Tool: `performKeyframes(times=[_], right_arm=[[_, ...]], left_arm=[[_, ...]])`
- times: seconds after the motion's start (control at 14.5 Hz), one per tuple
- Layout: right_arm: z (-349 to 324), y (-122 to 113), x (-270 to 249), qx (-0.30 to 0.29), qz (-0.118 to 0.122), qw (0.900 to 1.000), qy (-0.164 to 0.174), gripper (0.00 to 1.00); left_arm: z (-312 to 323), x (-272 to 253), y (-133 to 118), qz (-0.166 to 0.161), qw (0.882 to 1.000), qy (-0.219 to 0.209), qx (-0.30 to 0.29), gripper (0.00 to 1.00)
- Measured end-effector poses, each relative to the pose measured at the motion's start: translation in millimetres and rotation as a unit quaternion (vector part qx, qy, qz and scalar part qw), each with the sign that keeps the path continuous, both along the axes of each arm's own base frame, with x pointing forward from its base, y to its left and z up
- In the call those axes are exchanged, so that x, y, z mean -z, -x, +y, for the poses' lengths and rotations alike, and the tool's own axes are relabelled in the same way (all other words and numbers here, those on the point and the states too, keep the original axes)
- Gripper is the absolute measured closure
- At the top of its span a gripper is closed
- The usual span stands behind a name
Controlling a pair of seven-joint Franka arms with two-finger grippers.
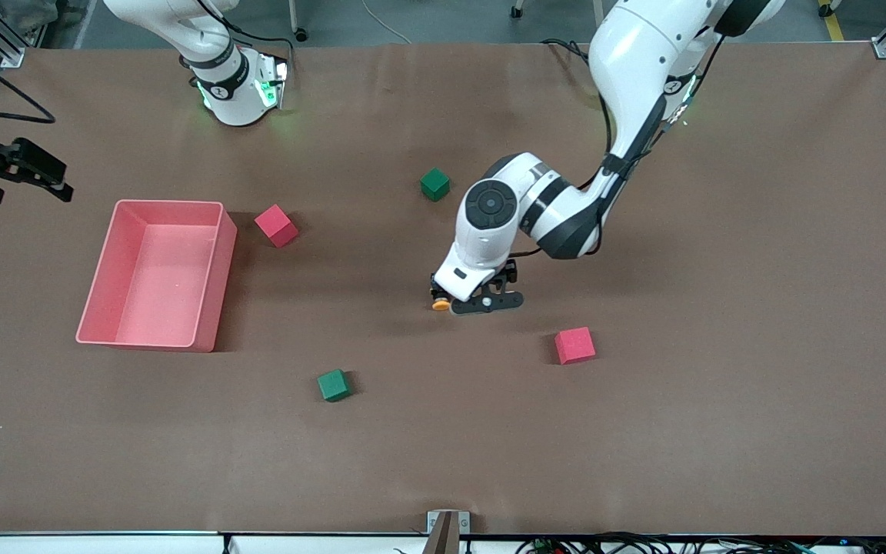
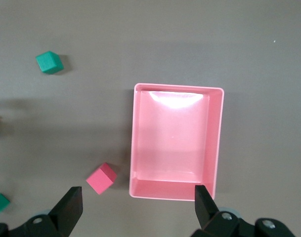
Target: Place and upright button with both arms
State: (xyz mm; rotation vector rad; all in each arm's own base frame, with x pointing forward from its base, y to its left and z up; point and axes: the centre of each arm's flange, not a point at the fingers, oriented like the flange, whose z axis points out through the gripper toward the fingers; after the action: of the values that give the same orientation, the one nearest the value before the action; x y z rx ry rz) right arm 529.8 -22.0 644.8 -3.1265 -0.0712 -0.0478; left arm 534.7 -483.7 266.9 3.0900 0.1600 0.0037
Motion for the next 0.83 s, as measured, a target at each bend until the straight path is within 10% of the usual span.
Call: performKeyframes(times=[0.83], right_arm=[[-8, -1, 0, -0.005, 0.000, 1.000, 0.002, 0.00]], left_arm=[[-55, 60, 32, -0.015, 1.000, 0.010, 0.017, 0.00]])
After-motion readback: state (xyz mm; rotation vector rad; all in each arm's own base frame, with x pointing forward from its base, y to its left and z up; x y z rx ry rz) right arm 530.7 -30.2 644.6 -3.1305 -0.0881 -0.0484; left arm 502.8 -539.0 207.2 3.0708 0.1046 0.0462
